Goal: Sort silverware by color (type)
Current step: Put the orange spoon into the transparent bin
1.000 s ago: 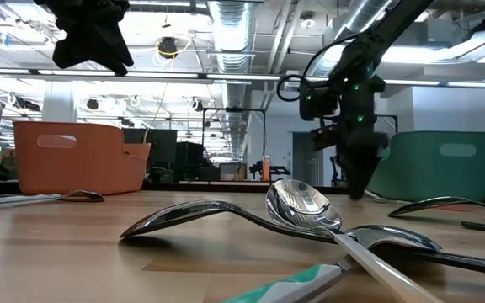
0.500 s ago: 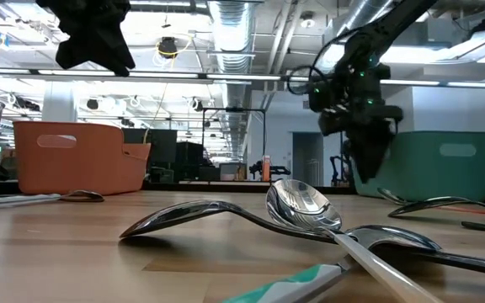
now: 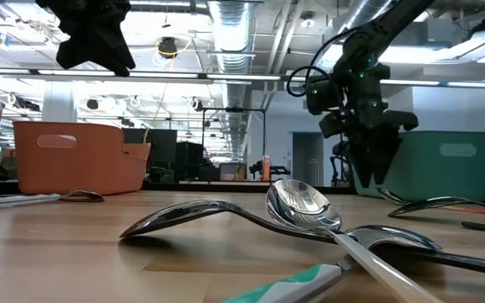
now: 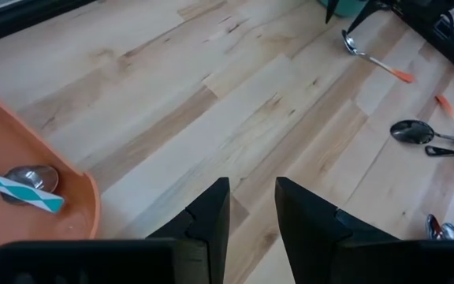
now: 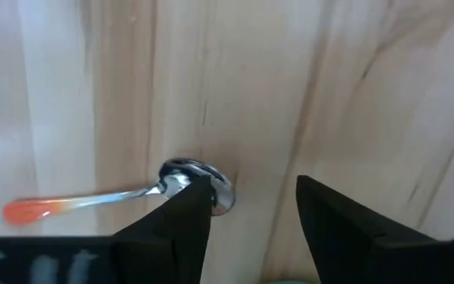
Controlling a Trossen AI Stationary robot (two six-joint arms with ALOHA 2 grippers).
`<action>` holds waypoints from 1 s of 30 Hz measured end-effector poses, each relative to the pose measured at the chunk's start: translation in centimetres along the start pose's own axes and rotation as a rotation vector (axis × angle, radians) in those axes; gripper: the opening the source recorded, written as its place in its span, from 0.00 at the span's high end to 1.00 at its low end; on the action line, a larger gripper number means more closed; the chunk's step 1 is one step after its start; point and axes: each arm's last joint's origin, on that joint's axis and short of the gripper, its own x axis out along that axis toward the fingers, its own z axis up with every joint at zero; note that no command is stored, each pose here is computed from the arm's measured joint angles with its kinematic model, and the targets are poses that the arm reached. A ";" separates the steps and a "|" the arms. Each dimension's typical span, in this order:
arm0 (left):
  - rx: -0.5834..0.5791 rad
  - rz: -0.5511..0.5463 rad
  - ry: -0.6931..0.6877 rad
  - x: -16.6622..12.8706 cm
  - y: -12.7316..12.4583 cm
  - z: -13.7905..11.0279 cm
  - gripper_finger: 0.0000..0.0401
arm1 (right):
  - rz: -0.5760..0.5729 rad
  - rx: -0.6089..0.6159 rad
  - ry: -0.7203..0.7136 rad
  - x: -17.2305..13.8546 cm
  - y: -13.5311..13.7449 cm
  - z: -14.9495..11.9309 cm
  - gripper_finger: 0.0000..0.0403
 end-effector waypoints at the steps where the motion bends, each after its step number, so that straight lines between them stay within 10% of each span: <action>1: 0.005 0.000 0.000 0.0 0.0 0.0 0.77 | 0.001 -0.002 0.000 0.0 0.0 0.0 0.48; 13: 0.018 0.002 -0.002 0.0 0.0 0.0 0.77 | 0.038 -0.133 0.186 3.3 1.6 1.3 0.52; 24: 0.017 0.000 0.004 0.0 0.0 0.0 0.77 | 0.112 -0.153 0.191 3.1 2.3 2.4 0.93; 30: 0.039 0.001 0.003 0.0 0.0 0.0 0.77 | 0.135 -0.037 0.145 1.7 1.6 3.1 0.96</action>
